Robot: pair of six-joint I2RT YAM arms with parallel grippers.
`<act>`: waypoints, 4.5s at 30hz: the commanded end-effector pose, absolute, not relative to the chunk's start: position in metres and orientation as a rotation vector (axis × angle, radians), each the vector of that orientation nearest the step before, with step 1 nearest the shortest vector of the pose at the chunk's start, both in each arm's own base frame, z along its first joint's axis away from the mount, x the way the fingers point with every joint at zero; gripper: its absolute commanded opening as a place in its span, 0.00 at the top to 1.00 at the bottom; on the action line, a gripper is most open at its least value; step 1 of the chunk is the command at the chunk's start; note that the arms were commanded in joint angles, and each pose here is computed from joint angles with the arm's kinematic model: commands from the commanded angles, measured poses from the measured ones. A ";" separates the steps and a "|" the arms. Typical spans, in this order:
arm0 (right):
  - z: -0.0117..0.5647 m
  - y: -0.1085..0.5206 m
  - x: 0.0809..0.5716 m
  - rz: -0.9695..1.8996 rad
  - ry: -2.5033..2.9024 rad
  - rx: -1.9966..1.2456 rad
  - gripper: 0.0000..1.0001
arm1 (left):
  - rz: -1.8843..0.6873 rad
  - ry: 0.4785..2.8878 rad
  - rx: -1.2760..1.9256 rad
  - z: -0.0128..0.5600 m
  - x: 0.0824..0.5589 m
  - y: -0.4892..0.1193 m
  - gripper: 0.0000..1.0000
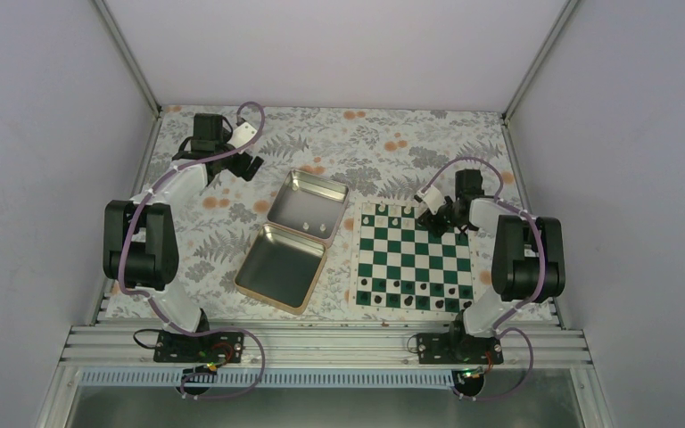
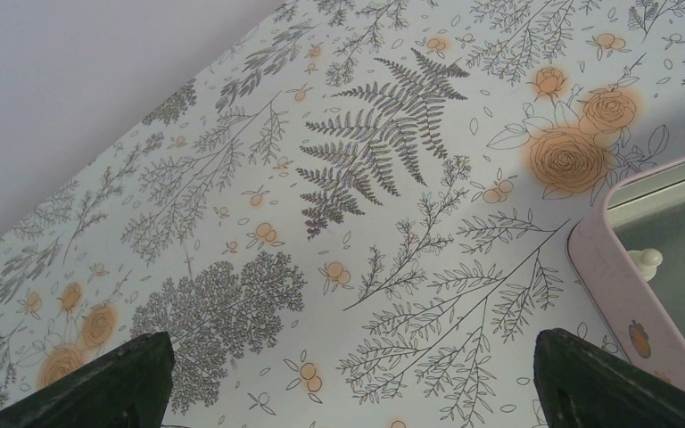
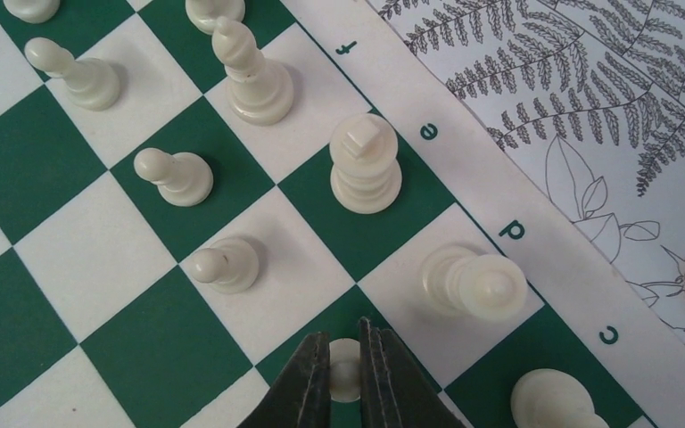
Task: Set up the chess pieces on the board
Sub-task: Place the chess piece on the chessboard, then pick up the chess piece from the storage box.
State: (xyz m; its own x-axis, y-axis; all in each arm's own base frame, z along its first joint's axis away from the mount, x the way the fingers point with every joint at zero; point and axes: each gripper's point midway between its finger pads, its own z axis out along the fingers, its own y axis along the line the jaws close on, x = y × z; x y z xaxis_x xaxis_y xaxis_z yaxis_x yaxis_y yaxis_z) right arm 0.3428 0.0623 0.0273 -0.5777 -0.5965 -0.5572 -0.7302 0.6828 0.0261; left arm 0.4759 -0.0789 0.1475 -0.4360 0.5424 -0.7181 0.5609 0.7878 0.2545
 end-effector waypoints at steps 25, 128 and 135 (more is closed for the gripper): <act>0.173 0.155 0.375 0.375 2.079 -1.207 0.65 | -0.019 2.095 0.829 0.157 0.473 -0.080 0.00; 0.133 0.403 0.432 0.421 1.770 -1.361 0.93 | -0.120 2.057 0.816 0.169 0.466 -0.089 0.00; 0.188 0.326 0.429 0.497 1.833 -1.209 0.92 | -0.088 2.054 0.808 0.172 0.467 -0.085 0.00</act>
